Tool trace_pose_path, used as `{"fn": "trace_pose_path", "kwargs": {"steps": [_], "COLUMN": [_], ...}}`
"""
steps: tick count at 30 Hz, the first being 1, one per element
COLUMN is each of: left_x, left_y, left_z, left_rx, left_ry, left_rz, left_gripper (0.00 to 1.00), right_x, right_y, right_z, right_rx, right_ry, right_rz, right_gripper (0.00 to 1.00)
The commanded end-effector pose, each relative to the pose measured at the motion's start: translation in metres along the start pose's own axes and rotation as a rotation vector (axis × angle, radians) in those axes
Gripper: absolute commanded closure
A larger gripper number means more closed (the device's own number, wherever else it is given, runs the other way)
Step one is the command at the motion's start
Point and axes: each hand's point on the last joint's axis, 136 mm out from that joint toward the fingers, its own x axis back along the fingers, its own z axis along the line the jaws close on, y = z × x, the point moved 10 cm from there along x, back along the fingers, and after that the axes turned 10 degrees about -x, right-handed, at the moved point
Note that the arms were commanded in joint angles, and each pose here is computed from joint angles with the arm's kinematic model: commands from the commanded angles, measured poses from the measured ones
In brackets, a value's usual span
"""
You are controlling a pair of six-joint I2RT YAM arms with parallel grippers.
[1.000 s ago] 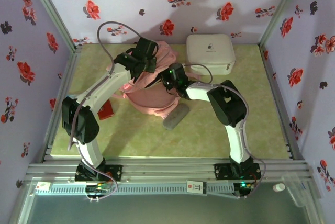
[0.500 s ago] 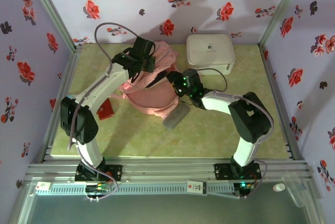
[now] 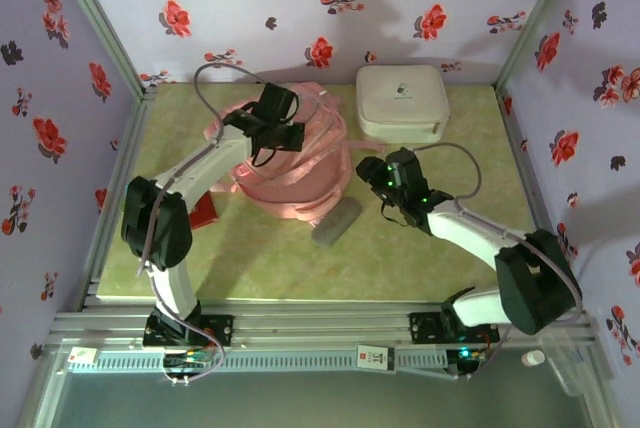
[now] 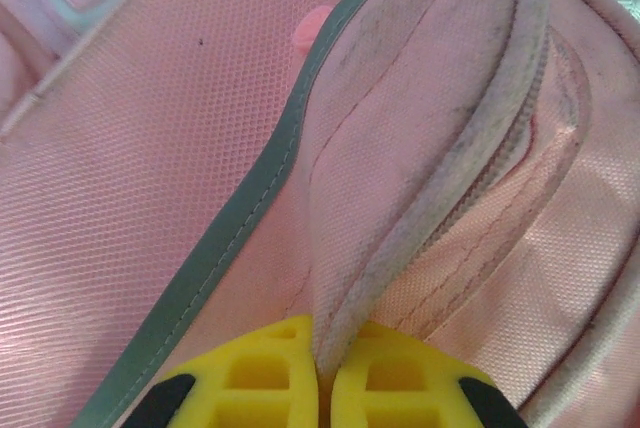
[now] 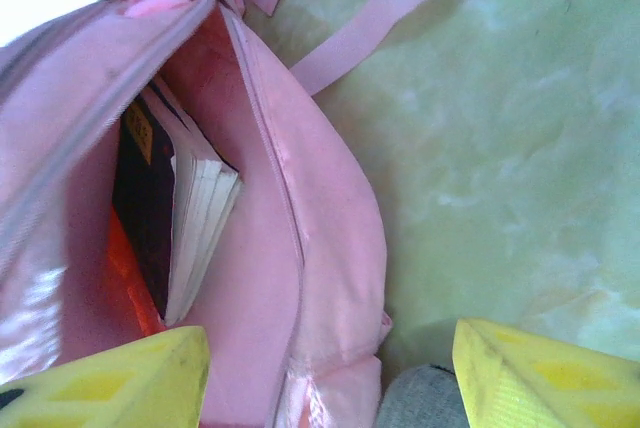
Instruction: Pack the student bag
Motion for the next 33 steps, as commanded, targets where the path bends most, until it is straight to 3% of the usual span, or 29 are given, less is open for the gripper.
{"fn": "trace_pose_path", "kwargs": {"steps": [1,5,10,13,17,26,33], "left_x": [-0.018,-0.031,-0.015,0.008,0.032,0.033,0.003], "left_y": [0.021,0.030,0.031,0.023,-0.008,-0.111,-0.125], "left_z": [-0.010,-0.015,-0.009,0.010,0.051,0.134,0.161], "left_rx": [0.130,0.152,0.141,0.183,0.306,0.656,0.751], "left_ry": [-0.120,-0.131,-0.122,-0.104,-0.048,0.114,0.115], "left_rz": [-0.056,-0.056,-0.064,-0.094,-0.138,-0.078,-0.012], "left_gripper": [1.00,0.97,0.59,0.39,0.22,0.18,0.35], "right_x": [0.009,0.012,0.012,0.013,0.010,-0.006,-0.020], "right_y": [0.004,0.005,0.004,0.004,0.003,-0.008,-0.018], "right_z": [-0.010,-0.005,0.004,0.007,0.010,0.020,0.028], "right_rx": [0.114,0.148,0.201,0.230,0.270,0.304,0.300], "right_ry": [-0.076,-0.065,-0.051,-0.053,-0.051,-0.060,-0.046], "right_rz": [-0.042,-0.033,0.007,0.020,0.046,0.103,0.150], "right_gripper": [0.34,0.34,0.34,0.28,0.17,0.13,0.14]}}
